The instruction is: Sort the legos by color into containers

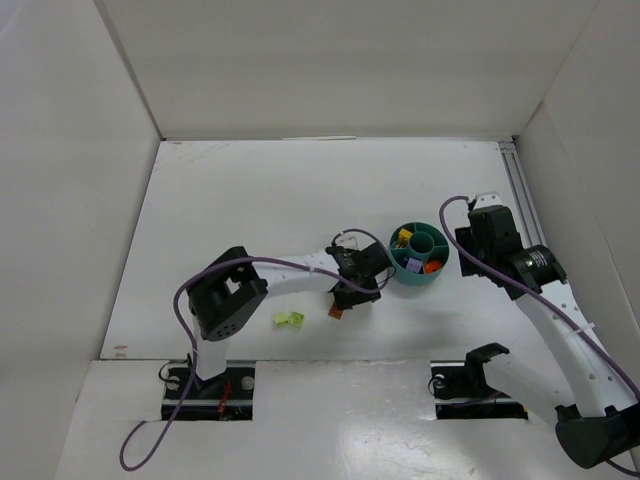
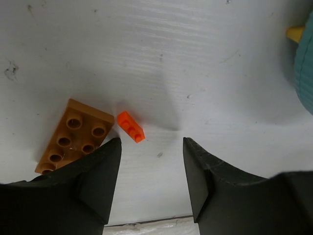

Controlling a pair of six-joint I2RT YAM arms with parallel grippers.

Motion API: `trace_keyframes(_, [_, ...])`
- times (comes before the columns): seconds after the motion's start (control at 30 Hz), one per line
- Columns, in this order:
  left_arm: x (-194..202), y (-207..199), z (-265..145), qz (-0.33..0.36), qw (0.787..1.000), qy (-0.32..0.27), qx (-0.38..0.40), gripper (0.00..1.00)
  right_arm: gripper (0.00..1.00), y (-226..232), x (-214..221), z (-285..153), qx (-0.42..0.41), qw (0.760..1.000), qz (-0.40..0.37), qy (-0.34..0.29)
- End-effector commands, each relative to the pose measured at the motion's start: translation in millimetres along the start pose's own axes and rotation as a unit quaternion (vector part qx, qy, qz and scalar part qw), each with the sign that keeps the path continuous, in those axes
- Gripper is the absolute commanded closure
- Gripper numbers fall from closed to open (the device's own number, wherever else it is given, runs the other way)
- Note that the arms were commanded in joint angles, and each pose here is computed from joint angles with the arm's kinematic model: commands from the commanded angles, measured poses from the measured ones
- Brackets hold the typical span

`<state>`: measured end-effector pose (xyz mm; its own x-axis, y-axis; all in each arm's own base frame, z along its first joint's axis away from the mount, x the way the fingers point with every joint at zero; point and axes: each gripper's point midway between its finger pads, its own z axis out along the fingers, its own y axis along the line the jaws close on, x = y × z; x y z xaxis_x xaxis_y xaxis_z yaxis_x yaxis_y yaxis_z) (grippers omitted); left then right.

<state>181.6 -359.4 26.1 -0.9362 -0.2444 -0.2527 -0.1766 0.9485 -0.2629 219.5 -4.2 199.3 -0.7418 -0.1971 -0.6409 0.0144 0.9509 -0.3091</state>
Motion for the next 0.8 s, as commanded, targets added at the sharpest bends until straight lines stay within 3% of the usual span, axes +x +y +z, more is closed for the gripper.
trace_keyframes(0.0, [-0.2, 22.2, 5.9, -0.033, 0.997, -0.007, -0.063, 0.50, 0.36, 0.7, -7.3, 0.5, -0.005, 1.000, 0.006, -0.021])
trace_keyframes(0.3, [-8.4, 35.0, 16.7, -0.063, 0.994, -0.011, -0.090, 0.60, 0.36, 0.7, -7.3, 0.5, -0.005, 1.000, 0.006, -0.021])
trace_keyframes(0.6, [-14.8, 60.2, 24.7, -0.094, 0.985, -0.019, -0.143, 0.62, 0.36, 0.7, -7.3, 0.5, -0.005, 1.000, 0.006, -0.021])
trace_keyframes(0.77, [-14.4, 69.1, 31.4, -0.101, 0.982, -0.018, -0.158, 0.71, 0.36, -0.1, -7.8, -1.2, -0.005, 1.000, 0.008, -0.025])
